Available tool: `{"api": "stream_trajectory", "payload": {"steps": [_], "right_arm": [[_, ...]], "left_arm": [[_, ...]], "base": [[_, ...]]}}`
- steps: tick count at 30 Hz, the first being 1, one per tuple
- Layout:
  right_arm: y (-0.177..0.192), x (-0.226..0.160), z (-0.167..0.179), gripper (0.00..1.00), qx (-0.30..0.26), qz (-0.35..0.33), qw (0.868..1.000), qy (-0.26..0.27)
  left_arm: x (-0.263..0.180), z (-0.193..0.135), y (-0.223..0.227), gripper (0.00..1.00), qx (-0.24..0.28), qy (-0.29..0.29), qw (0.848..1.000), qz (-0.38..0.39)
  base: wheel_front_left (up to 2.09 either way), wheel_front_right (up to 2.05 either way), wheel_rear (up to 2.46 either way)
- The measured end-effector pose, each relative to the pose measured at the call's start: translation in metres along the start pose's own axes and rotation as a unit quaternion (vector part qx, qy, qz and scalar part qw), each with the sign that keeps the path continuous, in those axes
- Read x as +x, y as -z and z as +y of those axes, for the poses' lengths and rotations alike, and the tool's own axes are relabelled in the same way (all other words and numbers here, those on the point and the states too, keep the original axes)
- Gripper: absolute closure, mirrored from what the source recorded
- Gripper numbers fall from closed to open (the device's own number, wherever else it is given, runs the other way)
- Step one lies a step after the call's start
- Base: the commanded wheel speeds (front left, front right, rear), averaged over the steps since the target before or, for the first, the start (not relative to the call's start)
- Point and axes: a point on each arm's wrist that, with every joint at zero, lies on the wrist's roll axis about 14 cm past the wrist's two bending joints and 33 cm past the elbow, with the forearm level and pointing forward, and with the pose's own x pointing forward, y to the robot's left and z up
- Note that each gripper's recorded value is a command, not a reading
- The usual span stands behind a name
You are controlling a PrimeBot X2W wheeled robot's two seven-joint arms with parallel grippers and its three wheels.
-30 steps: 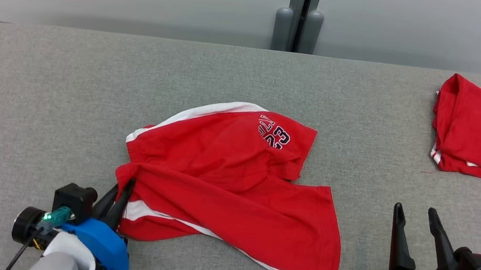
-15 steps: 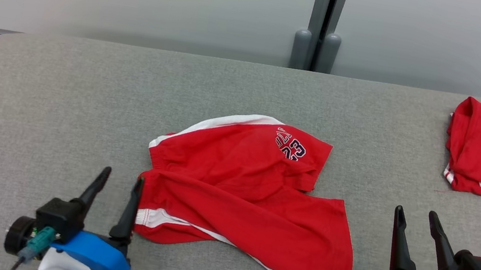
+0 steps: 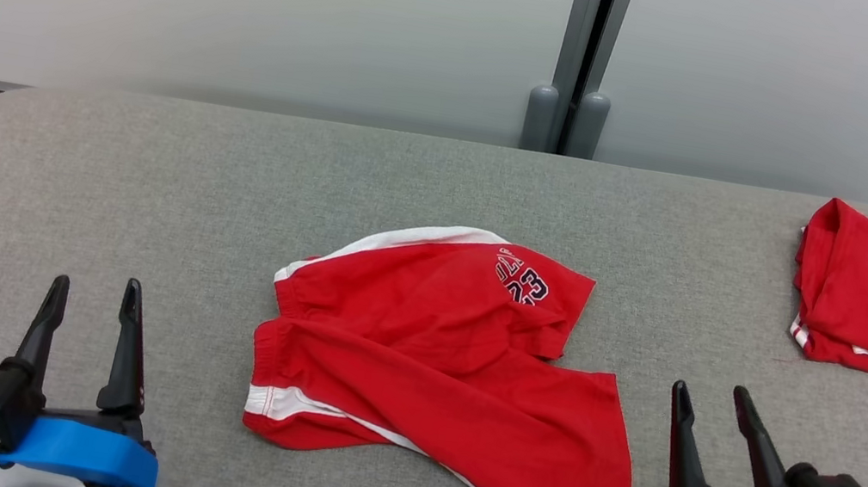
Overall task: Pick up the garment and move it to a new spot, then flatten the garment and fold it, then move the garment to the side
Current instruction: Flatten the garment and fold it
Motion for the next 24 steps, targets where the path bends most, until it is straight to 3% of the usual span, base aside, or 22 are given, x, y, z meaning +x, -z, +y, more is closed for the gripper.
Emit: {"api": "stream_trajectory", "payload": {"steps": [8,24], "right_arm": [[0.004,-0.019,0.016,0.00,0.009,0.004,1.000,-0.020],[-0.007,-0.027,0.014,0.00,0.004,-0.003,1.000,-0.016]], "left_arm": [[-0.010,-0.002,0.005,0.00,0.004,0.003,1.000,0.005],[-0.015,-0.005,0.012,0.00,0.008,0.010,1.000,0.015]], "base": [[0.00,0.00,0.00],[0.00,0.00,0.00]]}}
